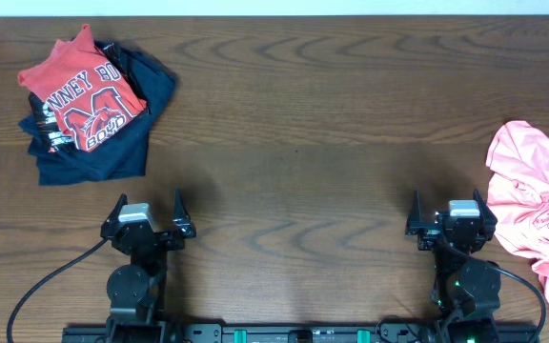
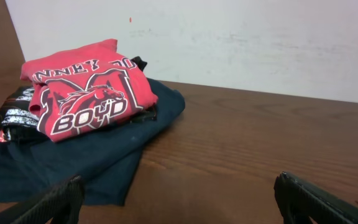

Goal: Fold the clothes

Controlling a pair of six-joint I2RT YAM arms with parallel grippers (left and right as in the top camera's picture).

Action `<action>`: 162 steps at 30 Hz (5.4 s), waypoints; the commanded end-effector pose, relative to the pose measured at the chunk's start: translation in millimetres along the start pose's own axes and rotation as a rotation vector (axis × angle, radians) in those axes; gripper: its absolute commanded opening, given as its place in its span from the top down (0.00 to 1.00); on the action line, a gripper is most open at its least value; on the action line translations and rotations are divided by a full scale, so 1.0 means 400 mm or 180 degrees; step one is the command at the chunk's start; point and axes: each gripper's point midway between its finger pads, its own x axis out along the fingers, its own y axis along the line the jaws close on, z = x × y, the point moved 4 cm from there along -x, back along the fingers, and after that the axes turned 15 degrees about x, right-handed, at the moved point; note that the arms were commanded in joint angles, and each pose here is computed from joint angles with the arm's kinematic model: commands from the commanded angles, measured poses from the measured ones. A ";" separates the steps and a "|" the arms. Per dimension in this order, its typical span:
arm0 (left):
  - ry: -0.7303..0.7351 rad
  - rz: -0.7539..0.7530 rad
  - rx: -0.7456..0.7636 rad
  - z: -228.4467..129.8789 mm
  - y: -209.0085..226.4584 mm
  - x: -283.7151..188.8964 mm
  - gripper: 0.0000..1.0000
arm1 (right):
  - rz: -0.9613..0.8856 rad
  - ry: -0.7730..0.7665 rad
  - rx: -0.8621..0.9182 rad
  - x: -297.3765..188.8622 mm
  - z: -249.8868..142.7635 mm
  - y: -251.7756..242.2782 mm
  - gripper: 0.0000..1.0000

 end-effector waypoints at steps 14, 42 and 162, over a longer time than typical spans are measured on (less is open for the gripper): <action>0.0206 0.0023 -0.0020 -0.042 0.000 0.003 0.02 | -0.0063 0.0128 0.0025 0.006 -0.021 -0.008 0.01; 0.2427 -0.0931 -0.0242 0.087 -0.076 0.109 0.02 | -0.0701 0.2781 0.0265 0.082 0.066 0.008 0.01; 0.2415 -0.0856 -0.0593 0.098 -0.087 0.156 0.02 | -0.2051 0.4810 0.1581 0.017 -0.356 -0.165 0.99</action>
